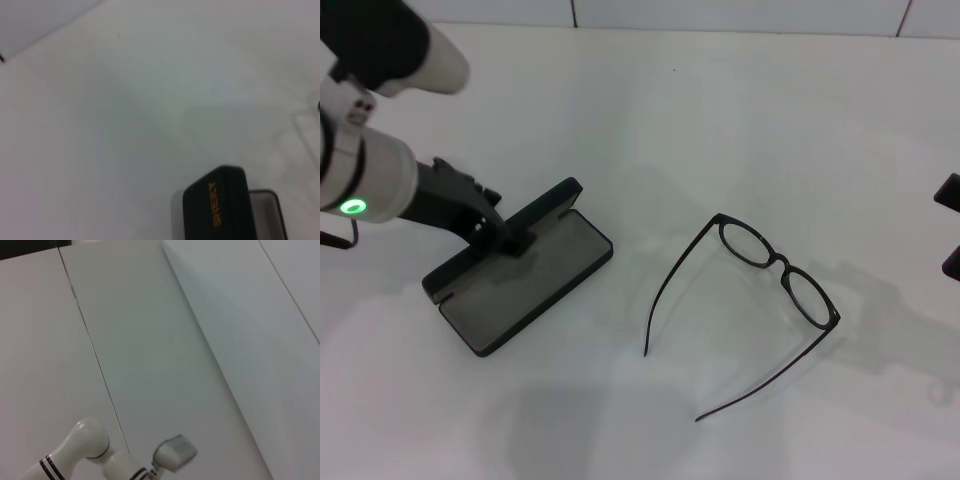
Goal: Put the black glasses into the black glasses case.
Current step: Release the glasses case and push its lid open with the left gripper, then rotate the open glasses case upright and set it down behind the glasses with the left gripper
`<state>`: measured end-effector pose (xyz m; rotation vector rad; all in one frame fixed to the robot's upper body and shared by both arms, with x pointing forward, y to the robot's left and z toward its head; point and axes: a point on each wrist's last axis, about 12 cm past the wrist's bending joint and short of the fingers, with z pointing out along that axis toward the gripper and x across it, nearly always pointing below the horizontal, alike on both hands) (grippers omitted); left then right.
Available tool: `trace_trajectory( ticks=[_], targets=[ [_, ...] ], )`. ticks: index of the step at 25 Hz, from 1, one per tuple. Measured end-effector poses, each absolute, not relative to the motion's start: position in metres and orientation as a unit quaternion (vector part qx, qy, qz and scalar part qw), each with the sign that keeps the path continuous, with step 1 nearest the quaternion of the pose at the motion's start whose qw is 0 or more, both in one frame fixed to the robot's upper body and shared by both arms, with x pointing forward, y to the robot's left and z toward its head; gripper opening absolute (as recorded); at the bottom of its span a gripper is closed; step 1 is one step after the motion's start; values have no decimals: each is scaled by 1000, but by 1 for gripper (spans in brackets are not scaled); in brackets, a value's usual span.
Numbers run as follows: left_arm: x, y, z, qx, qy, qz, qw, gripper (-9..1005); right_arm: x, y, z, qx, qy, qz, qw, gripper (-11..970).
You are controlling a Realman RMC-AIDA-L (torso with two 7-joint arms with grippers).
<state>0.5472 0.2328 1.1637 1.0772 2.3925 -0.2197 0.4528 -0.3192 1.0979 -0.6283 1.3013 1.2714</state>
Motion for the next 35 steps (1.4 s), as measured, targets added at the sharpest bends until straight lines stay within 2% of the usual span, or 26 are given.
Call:
trace_trajectory(
  ticks=[5, 14, 17, 28, 35],
  targets=[
    [554, 224, 1153, 395, 890, -58, 220, 652, 454, -319, 1097, -268, 556, 538, 574, 869],
    [553, 221, 1160, 380, 899, -26, 217, 630, 451, -321, 1095, -264, 556, 531, 583, 870],
    [551, 220, 1162, 385, 897, -25, 214, 419, 451, -321, 1096, -263, 556, 530, 585, 870],
    [548, 213, 1178, 399, 886, -23, 235, 213, 446, -325, 1094, -250, 550, 525, 599, 869],
    [552, 186, 1201, 457, 832, 2, 314, 206, 423, -351, 1102, -277, 537, 530, 595, 870]
  ],
)
